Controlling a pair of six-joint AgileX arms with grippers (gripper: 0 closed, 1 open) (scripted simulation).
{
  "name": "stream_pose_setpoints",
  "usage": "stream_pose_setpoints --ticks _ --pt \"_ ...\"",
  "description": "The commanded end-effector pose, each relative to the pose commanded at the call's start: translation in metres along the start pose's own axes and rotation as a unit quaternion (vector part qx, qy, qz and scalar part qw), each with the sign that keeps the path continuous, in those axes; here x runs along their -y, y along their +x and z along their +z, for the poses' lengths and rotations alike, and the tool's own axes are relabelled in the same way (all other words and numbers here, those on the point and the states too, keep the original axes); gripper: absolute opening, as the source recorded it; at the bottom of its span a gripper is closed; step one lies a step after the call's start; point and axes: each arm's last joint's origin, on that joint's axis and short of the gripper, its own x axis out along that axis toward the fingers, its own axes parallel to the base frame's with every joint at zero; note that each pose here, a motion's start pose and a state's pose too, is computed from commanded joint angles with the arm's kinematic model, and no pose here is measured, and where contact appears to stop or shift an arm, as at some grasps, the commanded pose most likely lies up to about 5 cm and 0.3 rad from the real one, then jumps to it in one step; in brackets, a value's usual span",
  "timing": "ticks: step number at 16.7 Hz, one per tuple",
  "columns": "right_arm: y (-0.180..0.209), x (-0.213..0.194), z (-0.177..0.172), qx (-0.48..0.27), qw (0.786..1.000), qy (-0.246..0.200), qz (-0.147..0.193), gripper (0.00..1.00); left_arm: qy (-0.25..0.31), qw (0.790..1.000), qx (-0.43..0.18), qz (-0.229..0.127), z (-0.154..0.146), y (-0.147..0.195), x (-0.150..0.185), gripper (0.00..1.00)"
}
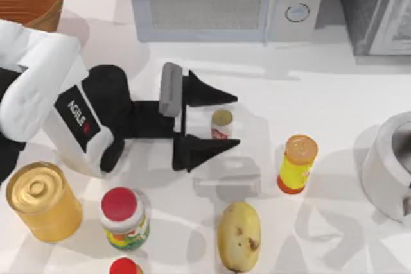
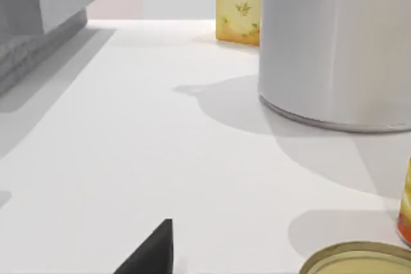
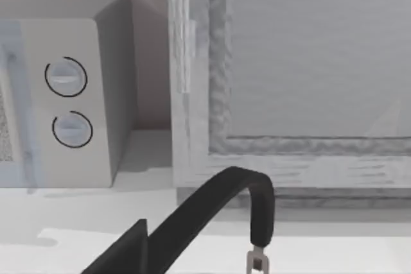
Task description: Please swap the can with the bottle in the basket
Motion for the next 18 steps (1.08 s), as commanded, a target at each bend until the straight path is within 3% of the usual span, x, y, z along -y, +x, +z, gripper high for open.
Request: stream_pose_setpoints --ticks 9,13,18 --pt "0.0 0.0 0.0 0.0 1.0 0.0 0.0 1.0 0.011 1.0 0.003 0.003 0.009 0.005 -0.004 1.0" --pt "0.0 0.0 0.0 0.0 1.0 0.0 0.0 1.0 0.046 0.998 0.017 0.04 0.06 0.014 -0.015 1.0" --pt "0.0 0.0 0.0 0.0 1.0 0.0 0.0 1.0 0.065 0.987 0.028 0.142 0.155 -0.006 0.001 1.0"
